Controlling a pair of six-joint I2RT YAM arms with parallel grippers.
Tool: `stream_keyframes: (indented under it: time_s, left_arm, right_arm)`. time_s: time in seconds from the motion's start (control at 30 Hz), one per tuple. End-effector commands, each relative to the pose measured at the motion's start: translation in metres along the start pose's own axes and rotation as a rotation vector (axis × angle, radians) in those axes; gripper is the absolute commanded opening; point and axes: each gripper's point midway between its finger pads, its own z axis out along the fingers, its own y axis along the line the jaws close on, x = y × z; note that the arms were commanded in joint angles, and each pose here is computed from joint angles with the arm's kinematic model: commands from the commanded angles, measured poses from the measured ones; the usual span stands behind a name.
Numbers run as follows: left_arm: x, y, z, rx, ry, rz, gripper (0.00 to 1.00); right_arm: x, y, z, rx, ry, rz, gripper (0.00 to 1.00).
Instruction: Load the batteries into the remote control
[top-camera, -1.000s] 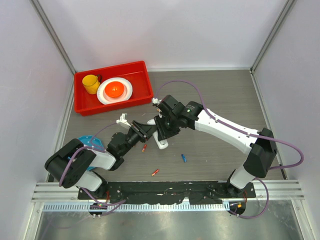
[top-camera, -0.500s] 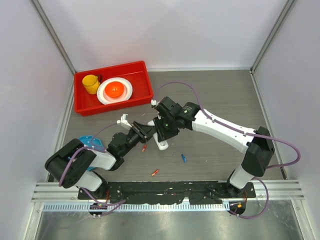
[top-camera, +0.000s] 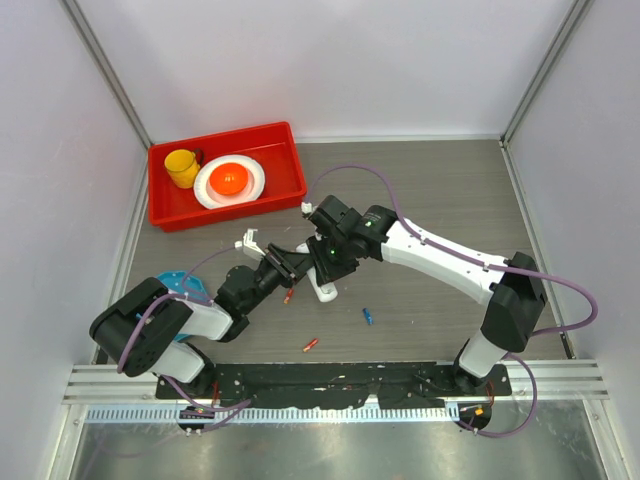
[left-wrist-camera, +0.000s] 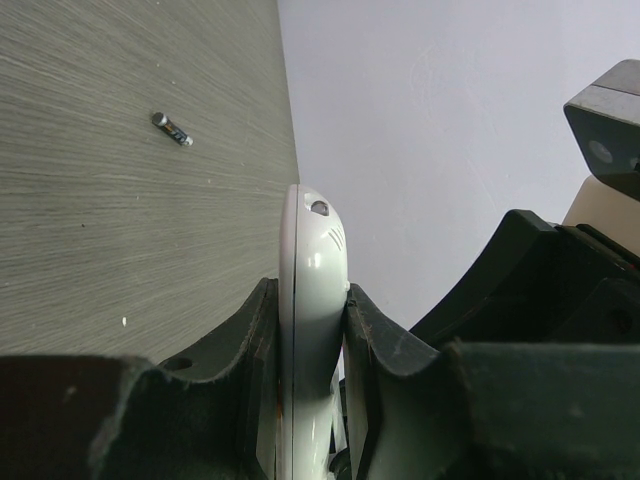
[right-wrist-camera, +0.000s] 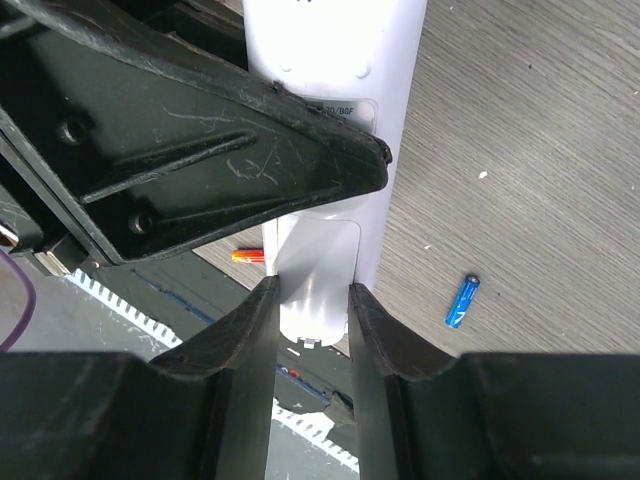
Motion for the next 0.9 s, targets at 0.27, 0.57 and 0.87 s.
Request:
stream_keyframes:
  time_s: [0.27, 0.57, 0.87]
  left_arm:
    - [-0.0099, -0.1040, -0.0105, 0.388, -0.032, 0.014, 0.00]
    - [-0.0095, -0.1035, -0.0099, 0.387, -0.030, 0.017, 0.00]
    - [-0.0089, -0.1003, -0.0086, 0.378, -0.029, 0.018, 0.00]
  right_arm:
    - [-0.0211, 0.0019, -0.0016, 0.007, -0.078, 0.010, 0.20]
    - [-0.0226, 0.0012, -0.0040, 0.013, -0.087, 0.014, 0.31]
    - [-0.0242, 0.0013, -0.0086, 0.013, -0.103, 0.023, 0.42]
